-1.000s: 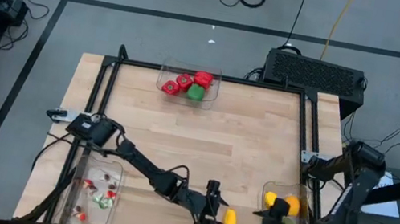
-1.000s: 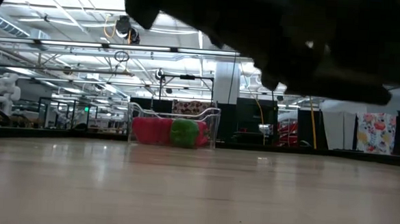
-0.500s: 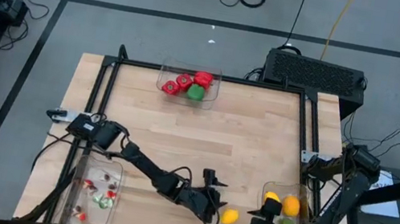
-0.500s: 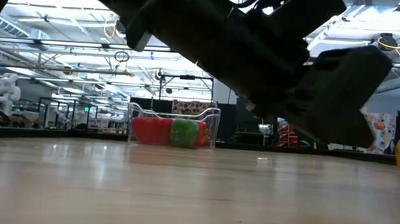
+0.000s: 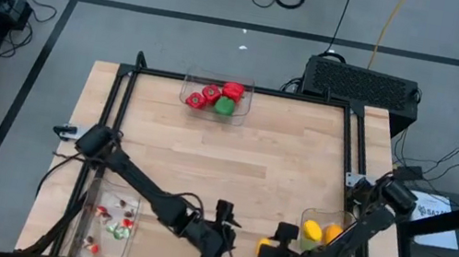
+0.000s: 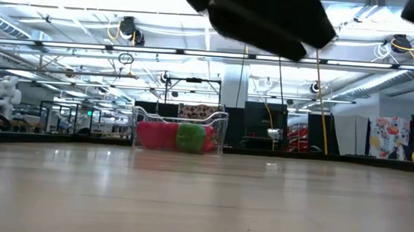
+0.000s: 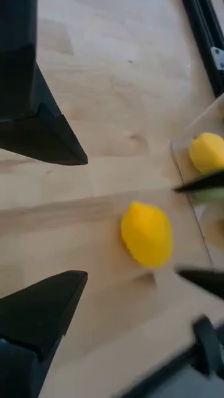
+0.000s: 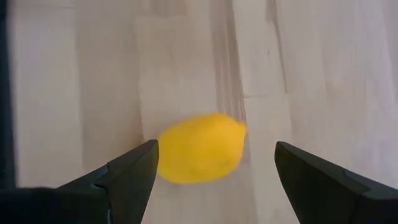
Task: Sort produce into baskets
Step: Put the yellow lemon into the bottom right transparent bin
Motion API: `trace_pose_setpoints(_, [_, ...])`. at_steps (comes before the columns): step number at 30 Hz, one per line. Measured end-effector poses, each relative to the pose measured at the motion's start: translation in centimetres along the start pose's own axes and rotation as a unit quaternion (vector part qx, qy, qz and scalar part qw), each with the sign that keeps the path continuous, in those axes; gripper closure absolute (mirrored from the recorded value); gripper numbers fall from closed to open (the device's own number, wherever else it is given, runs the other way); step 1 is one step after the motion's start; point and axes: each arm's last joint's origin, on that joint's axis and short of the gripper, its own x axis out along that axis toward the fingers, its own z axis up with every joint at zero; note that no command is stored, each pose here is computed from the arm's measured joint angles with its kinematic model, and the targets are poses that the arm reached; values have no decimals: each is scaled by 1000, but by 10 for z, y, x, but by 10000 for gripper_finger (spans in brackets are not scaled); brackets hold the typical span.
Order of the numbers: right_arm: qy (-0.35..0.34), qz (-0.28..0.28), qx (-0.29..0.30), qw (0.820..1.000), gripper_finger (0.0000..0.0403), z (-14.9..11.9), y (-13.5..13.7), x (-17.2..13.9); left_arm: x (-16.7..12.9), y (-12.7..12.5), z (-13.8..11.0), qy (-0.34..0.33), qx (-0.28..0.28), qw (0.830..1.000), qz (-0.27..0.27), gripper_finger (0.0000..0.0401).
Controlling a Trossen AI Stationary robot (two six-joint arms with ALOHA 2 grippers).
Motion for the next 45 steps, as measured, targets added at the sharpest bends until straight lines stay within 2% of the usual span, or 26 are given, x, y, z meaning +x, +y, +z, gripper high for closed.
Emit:
trace_pose_setpoints(5, [20, -5, 52, 998, 90, 2, 3, 17, -24, -8, 8, -3, 1, 1000, -8, 106])
trace_pose_setpoints(12, [37, -4, 77, 996, 90, 1, 9, 34, -30, -16, 8, -2, 7, 1000, -14, 106])
trace_pose_setpoints(22, [47, -1, -32, 998, 90, -2, 13, 42, -33, -24, 7, -3, 3, 1000, -21, 106])
trace_pose_setpoints(25, [50, 1, -42, 998, 91, 0, 11, 44, -33, -24, 7, -3, 3, 1000, -21, 106])
trace_pose_setpoints(28, [52, -2, -32, 998, 111, 3, 8, 46, -33, -24, 7, -3, 2, 1000, -21, 106])
trace_pose_setpoints(36, [53, -4, -25, 998, 196, 6, 6, 47, -33, -24, 7, -3, 3, 1000, -21, 106])
trace_pose_setpoints(45, [69, 27, -28, 997, 198, 17, 9, 32, -33, -24, 7, -2, 3, 1000, -20, 106])
